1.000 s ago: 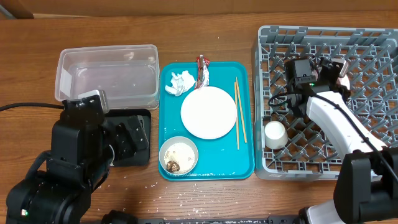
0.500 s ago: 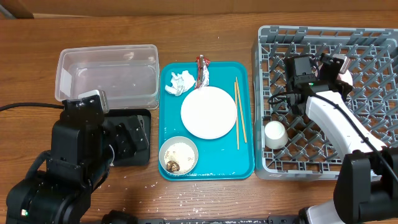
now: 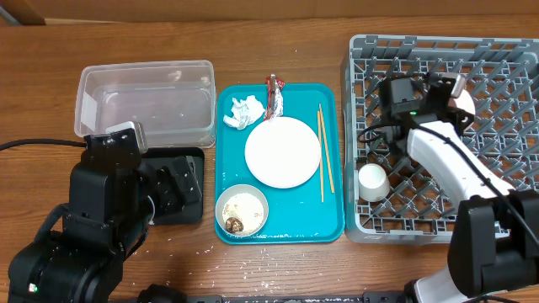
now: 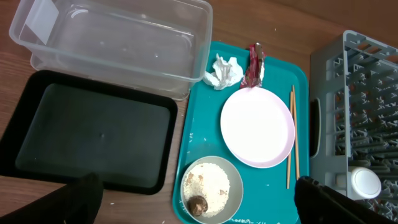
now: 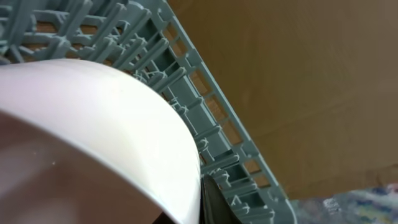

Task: Sort waste into correct bins and load items into the dishwasher
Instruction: 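Place the pink bowl upright in the rack's back right area, then grasp the white plate edge with the right gripper and lift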

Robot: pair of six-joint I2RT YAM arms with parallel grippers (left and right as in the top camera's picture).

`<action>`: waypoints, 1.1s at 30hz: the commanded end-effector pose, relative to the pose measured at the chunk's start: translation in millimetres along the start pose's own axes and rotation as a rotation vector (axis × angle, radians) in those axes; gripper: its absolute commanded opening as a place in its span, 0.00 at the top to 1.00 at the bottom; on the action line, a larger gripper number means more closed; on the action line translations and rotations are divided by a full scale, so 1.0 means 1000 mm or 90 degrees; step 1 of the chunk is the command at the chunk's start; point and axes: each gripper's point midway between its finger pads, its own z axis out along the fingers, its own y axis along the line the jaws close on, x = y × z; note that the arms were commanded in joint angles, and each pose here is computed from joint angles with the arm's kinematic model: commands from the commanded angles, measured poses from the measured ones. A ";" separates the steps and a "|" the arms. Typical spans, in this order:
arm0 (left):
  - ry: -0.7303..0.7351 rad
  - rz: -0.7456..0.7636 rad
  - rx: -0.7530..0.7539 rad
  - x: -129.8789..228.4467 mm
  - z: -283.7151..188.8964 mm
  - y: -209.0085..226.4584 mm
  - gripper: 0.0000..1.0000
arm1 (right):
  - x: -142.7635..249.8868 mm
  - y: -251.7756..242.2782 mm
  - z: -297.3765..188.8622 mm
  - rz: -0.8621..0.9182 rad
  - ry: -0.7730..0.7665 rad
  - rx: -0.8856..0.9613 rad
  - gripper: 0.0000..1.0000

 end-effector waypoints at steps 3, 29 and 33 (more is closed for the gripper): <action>-0.012 -0.007 -0.002 -0.004 -0.004 0.000 0.00 | 0.013 0.022 -0.024 -0.042 0.003 -0.051 0.96; -0.012 -0.007 -0.002 -0.004 -0.004 0.000 0.00 | 0.006 0.042 -0.266 -0.037 0.358 -0.842 0.41; -0.012 -0.007 -0.002 -0.004 -0.004 0.000 0.00 | 0.039 0.067 -0.288 -0.013 0.468 -0.864 0.41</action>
